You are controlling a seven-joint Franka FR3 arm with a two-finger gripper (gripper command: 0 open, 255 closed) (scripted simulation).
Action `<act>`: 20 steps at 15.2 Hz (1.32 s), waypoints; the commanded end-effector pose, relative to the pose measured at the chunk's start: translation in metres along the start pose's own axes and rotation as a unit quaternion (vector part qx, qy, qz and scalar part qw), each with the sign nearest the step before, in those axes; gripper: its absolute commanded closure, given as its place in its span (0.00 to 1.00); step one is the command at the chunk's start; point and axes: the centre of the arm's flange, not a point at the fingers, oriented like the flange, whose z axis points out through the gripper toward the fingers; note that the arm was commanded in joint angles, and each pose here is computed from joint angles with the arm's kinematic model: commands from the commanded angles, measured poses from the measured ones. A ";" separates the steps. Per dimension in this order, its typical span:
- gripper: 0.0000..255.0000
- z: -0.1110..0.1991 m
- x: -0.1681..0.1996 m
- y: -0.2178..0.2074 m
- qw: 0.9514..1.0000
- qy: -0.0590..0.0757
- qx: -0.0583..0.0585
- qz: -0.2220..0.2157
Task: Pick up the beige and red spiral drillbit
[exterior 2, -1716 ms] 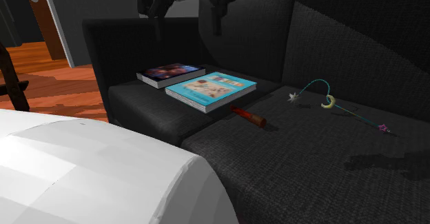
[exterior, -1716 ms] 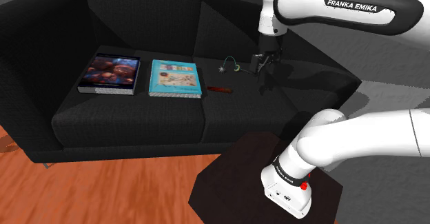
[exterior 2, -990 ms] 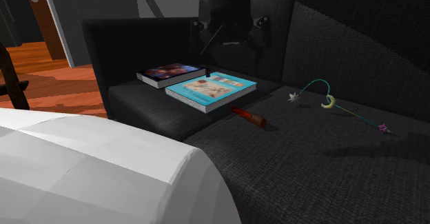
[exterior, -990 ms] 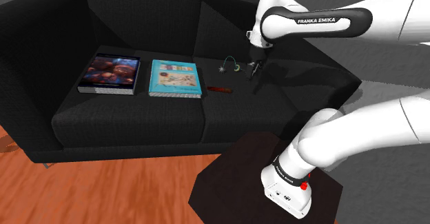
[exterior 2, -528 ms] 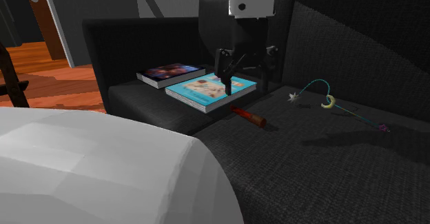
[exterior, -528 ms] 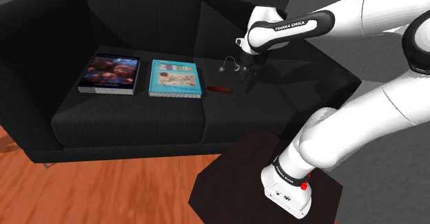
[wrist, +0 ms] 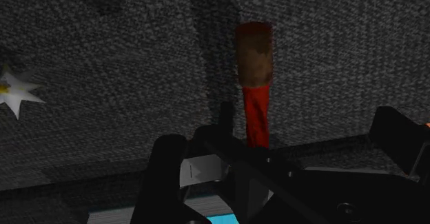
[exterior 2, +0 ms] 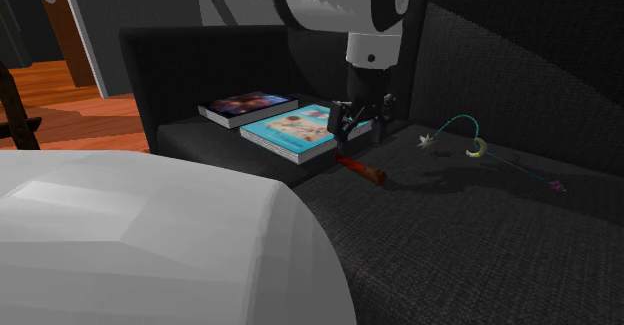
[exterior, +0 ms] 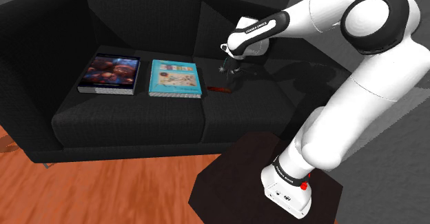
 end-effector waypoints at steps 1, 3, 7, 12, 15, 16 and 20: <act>0.00 0.016 0.013 0.015 0.999 0.012 0.003 -0.039; 0.00 0.024 0.020 0.021 0.998 0.018 0.005 -0.057; 0.00 0.045 0.019 0.022 0.998 0.018 0.005 -0.057; 0.00 0.064 0.018 0.022 0.998 0.018 0.005 -0.057; 1.00 0.064 0.018 0.022 0.998 0.018 0.005 -0.057; 1.00 0.065 0.018 0.022 0.998 0.018 0.005 -0.057; 1.00 0.065 0.019 0.022 0.998 0.018 0.005 -0.057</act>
